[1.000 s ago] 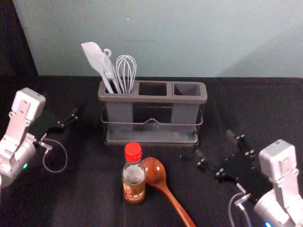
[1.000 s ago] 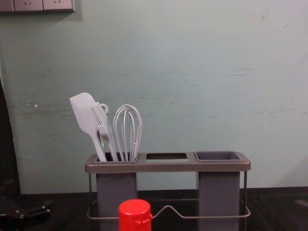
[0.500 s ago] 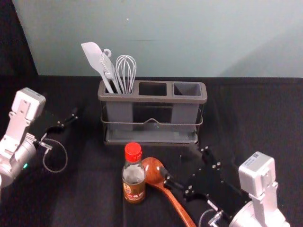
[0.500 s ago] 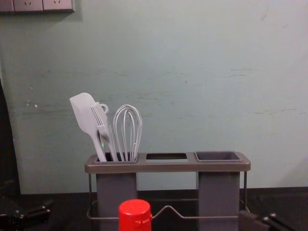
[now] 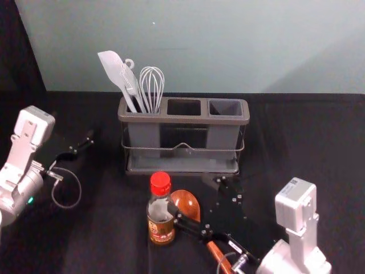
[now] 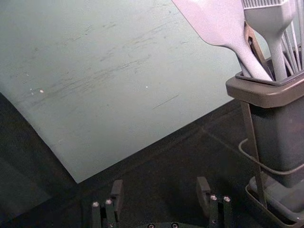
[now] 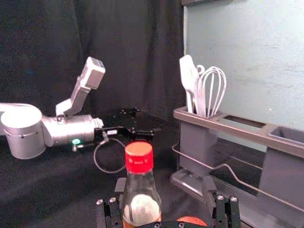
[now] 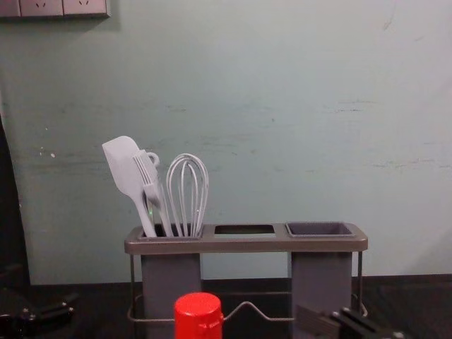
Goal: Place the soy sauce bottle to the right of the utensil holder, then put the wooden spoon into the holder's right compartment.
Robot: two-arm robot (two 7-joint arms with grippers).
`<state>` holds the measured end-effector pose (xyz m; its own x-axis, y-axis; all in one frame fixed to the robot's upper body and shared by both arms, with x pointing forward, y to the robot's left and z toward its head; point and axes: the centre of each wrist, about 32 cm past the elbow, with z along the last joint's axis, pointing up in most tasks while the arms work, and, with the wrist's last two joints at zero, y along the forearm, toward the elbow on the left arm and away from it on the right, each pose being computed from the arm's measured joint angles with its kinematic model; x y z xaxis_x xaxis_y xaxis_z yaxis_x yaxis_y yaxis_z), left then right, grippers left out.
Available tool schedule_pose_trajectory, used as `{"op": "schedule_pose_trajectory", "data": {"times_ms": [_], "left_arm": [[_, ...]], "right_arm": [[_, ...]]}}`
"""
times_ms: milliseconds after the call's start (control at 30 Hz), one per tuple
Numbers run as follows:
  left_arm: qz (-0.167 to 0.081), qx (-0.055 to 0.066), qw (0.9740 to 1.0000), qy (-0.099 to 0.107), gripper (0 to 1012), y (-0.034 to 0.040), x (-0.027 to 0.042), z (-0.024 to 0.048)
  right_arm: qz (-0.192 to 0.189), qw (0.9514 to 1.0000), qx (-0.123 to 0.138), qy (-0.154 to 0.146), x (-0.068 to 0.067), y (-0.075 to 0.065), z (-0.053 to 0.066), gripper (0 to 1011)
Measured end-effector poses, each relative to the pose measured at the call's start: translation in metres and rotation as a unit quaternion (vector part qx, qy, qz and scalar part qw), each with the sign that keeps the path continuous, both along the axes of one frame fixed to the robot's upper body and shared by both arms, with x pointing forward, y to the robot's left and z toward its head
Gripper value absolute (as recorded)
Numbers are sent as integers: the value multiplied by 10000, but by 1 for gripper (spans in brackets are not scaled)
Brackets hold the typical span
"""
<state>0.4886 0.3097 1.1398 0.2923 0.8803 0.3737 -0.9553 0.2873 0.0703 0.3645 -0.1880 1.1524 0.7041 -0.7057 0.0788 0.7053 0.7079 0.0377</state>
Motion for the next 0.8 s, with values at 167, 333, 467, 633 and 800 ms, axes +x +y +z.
{"op": "schedule_pose_trajectory", "data": {"times_ms": [167,333,467,633,800], "left_arm": [[0,0,10000,0,1000,0,0,0],[0,1,10000,0,1000,0,0,0],[0,0,10000,0,1000,0,0,0],[0,0,10000,0,1000,0,0,0],[0,0,10000,0,1000,0,0,0]], "right_arm": [[123,9999,89,-24,110,64,7,1004],[272,9995,136,-1,268,146,26,1004],[380,9992,143,26,345,196,35,1004],[497,9987,113,41,415,260,40,1004],[570,9983,64,31,469,314,36,1004]]}}
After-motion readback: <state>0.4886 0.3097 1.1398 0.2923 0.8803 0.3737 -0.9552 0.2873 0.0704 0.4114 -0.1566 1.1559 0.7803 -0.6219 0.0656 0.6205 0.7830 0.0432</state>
